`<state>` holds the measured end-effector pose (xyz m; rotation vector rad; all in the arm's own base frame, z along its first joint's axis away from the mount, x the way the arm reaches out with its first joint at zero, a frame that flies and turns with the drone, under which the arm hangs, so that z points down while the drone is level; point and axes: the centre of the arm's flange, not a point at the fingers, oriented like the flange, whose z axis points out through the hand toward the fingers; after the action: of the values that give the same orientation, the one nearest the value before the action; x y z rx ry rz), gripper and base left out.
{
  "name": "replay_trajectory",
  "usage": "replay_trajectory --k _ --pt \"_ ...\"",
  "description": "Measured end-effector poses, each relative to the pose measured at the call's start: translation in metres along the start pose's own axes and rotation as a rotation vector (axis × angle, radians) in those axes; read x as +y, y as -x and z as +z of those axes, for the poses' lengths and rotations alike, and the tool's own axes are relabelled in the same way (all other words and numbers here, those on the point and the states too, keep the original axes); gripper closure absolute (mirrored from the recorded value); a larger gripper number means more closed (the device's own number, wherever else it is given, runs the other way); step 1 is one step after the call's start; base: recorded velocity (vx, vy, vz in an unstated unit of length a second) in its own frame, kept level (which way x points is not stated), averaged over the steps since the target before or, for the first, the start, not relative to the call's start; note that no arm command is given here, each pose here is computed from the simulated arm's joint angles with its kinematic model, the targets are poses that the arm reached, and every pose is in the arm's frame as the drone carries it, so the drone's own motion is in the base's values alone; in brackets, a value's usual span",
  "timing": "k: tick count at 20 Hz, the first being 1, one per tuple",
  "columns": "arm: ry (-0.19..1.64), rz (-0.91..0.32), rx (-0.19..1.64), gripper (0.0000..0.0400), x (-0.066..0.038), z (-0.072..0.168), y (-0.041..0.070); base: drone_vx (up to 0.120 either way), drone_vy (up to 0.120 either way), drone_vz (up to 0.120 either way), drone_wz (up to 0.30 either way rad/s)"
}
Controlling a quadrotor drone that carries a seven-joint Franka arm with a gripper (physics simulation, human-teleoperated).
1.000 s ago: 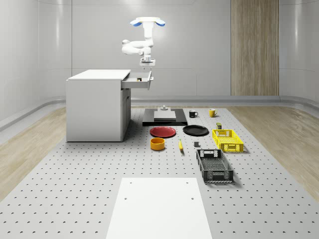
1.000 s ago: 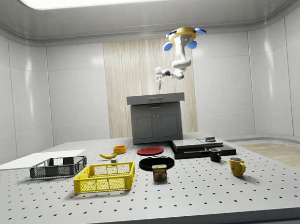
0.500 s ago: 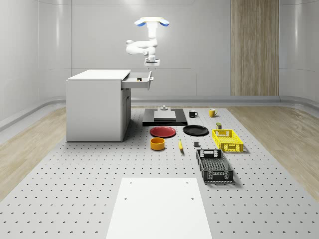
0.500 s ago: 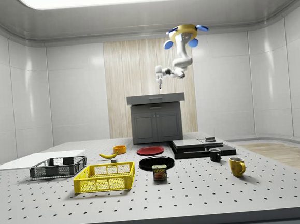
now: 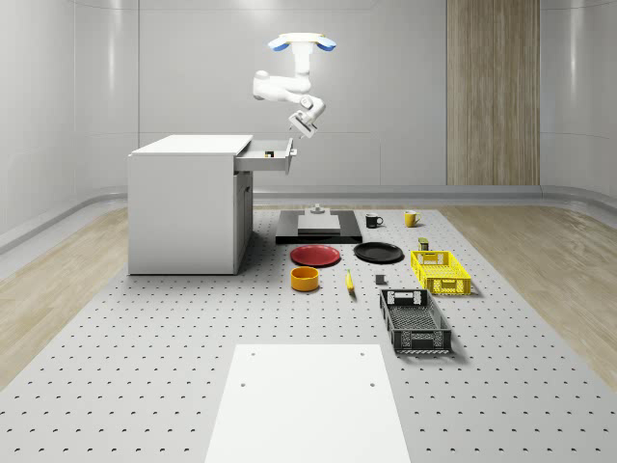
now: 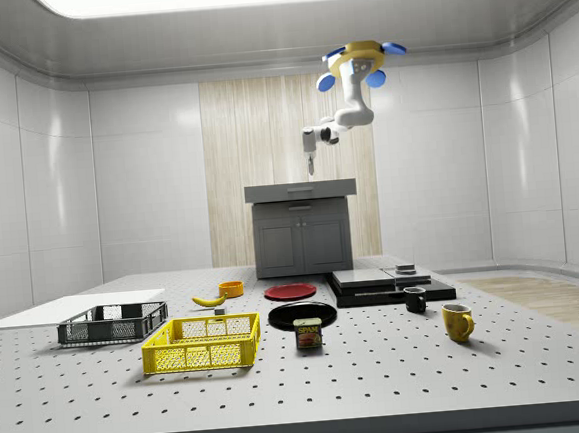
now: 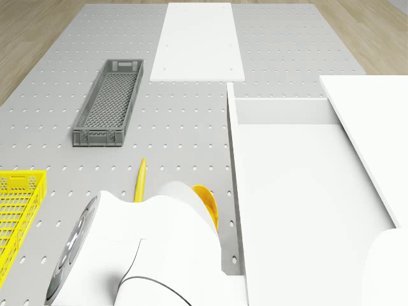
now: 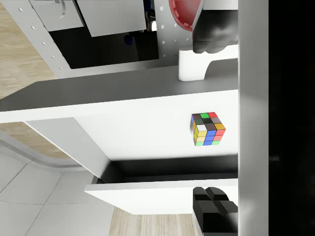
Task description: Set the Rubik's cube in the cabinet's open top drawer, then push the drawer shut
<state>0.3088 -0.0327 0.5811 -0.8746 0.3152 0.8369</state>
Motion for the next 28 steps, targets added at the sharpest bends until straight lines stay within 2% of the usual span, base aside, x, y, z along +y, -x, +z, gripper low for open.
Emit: replay_trajectory --k 4,8,13,15,20,21,22,24,26,28 --pt "0.202 -0.024 0.268 0.0000 -0.030 -0.011 0.033 0.000 0.120 -0.030 0.000" --pt "0.303 -0.036 0.408 0.0000 -0.047 -0.017 0.052 0.000 0.120 -0.120 0.000" --pt "0.361 -0.043 0.490 0.0000 -0.056 -0.020 0.062 0.000 0.096 -0.120 0.000" --pt "0.373 -0.044 0.506 0.0000 -0.058 -0.020 0.065 0.000 -0.120 -0.100 0.000" --pt "0.389 -0.046 0.529 0.0000 -0.060 -0.021 0.067 0.000 -0.120 0.000 0.000" --pt "0.391 -0.047 0.532 0.0023 -0.061 -0.021 0.068 0.000 -0.120 0.000 0.000" --pt "0.393 -0.047 0.534 0.0083 -0.061 -0.021 0.068 0.000 -0.120 0.000 0.000" --pt "0.395 -0.047 0.537 0.0167 -0.061 -0.021 0.068 0.000 0.000 0.000 0.000" --pt "0.397 -0.047 0.540 0.0217 -0.061 -0.020 0.069 0.000 0.000 0.000 0.000" --pt "0.398 -0.047 0.541 0.0248 -0.061 -0.020 0.069 0.000 -0.120 0.000 0.000"
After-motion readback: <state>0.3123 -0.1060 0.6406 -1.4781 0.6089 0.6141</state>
